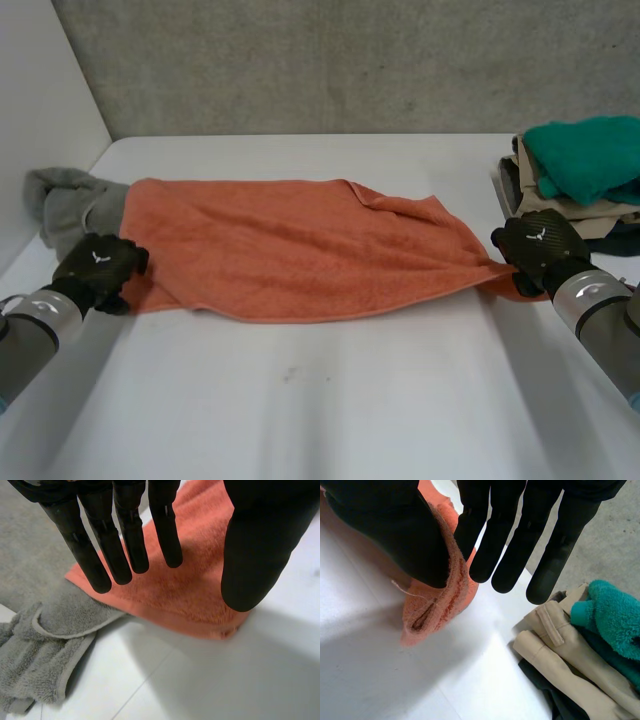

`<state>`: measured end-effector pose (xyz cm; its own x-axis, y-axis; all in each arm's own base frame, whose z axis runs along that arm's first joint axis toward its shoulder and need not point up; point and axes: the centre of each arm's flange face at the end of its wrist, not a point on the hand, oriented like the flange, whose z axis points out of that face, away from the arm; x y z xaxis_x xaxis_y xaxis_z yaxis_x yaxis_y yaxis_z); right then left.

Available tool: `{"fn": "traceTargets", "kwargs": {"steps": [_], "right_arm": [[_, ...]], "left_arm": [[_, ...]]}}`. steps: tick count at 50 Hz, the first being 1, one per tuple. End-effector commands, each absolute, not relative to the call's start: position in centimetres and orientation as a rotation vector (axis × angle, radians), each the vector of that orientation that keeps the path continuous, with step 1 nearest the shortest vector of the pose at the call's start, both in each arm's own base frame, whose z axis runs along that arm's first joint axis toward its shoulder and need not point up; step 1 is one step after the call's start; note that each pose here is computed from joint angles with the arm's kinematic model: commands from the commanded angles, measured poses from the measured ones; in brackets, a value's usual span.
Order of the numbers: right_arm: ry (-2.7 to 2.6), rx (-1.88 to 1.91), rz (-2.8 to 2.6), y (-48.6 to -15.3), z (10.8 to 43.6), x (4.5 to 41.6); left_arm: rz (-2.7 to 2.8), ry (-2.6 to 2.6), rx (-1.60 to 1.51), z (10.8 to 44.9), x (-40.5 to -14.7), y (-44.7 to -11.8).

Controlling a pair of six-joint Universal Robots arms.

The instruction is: Fold the laundry.

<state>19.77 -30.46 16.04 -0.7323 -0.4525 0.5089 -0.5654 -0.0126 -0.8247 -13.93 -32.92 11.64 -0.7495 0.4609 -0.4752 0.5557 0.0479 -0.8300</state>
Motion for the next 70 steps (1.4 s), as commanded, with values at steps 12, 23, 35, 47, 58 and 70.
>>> {"fn": "traceTargets", "kwargs": {"steps": [12, 23, 35, 47, 58, 70], "right_arm": [[-2.167, 1.118, 1.839, -30.4, 15.1, 19.9], [-2.172, 1.12, 1.835, -30.3, 15.0, 19.9], [-2.177, 1.121, 1.827, -30.3, 14.8, 19.9], [-2.178, 1.119, 1.826, -30.3, 14.8, 19.8], [-2.149, 1.101, 1.846, -30.8, 15.8, 19.7], [-1.915, 1.247, 1.764, -27.4, 26.9, 18.8]], "left_arm": [[-1.774, 2.163, 1.16, 11.0, -14.2, -33.2], [-1.774, 2.16, 1.2, 9.9, -15.1, -34.1], [-1.81, 2.105, 1.202, 10.4, -15.6, -35.7], [-1.798, 2.106, 1.202, 9.6, -15.8, -36.5], [-1.868, 1.953, 1.043, 15.6, -15.1, -36.7], [-2.011, 1.857, 0.853, 27.3, -14.2, -28.4]]}}
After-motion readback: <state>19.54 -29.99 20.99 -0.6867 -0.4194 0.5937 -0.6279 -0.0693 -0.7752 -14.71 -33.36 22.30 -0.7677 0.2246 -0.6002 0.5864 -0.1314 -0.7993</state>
